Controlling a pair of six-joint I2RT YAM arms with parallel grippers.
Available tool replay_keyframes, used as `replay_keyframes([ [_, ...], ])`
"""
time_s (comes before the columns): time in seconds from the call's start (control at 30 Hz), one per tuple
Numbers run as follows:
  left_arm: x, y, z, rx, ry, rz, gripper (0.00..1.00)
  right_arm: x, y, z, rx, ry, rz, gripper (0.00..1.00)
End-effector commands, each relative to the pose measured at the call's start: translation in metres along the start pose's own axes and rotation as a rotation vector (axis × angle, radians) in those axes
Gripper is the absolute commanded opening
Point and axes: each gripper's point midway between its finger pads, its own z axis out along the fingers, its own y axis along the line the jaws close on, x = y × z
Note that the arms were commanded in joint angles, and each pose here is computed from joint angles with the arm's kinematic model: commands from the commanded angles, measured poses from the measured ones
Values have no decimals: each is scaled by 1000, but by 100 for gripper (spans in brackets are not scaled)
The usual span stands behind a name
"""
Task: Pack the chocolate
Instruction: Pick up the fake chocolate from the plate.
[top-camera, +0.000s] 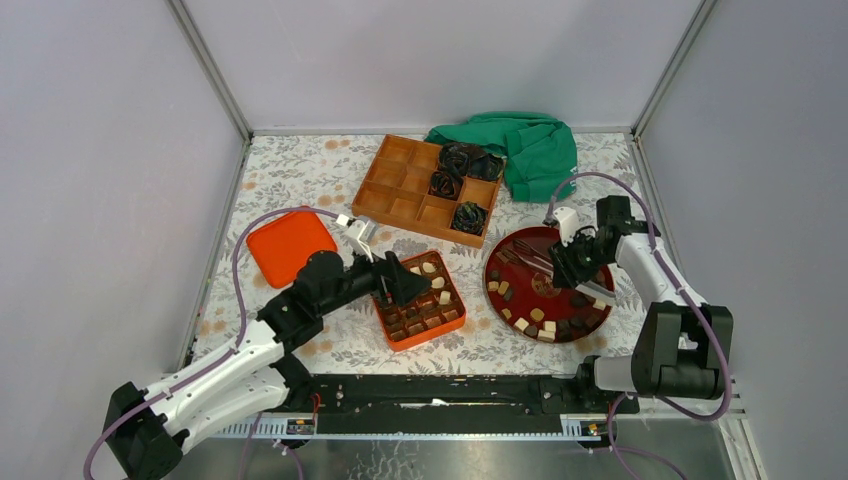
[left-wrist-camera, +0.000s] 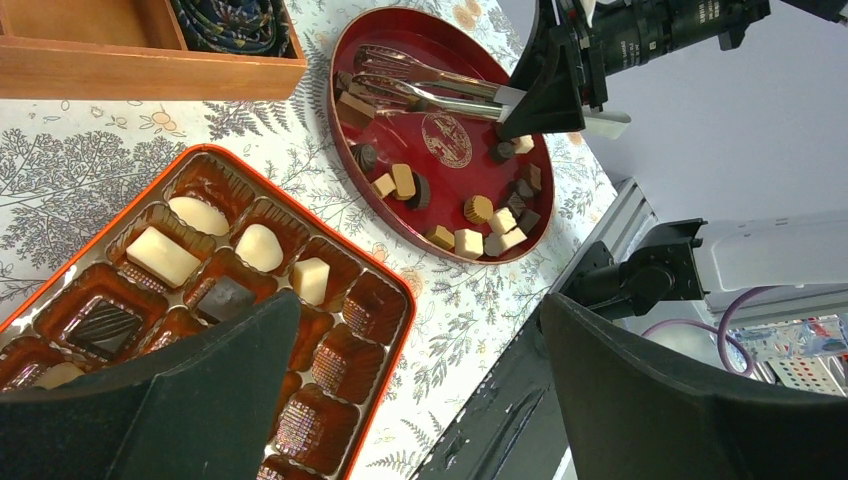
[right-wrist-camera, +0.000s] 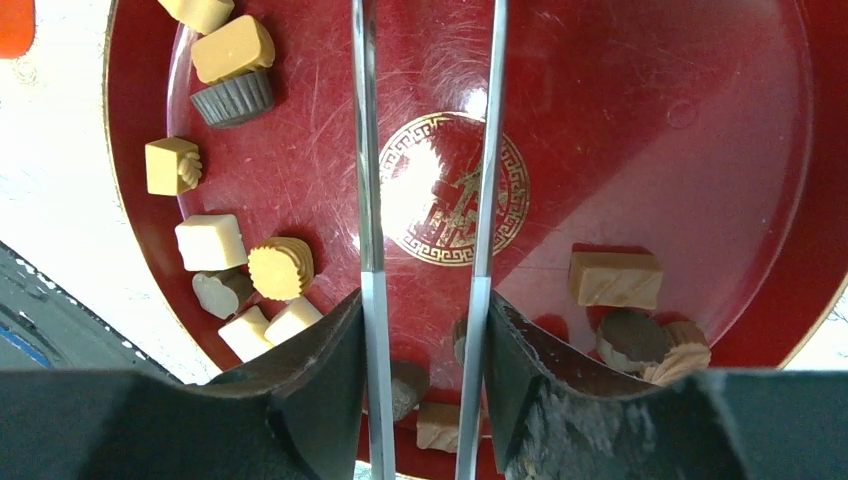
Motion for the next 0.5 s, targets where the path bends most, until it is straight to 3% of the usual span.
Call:
replay_keyframes([
  [0.0,-27,-17,-1,63,-87,49,98,-24,-1,0,-15,-55,-44,49],
  [0.23,-26,-17,-2,61,-82,51,98,-27,-3,2,-16,-45,-60,45],
  [0.47,-25,-12,-8,28,-85,50,98,-25,-5,-11,45,-34,-59,11],
])
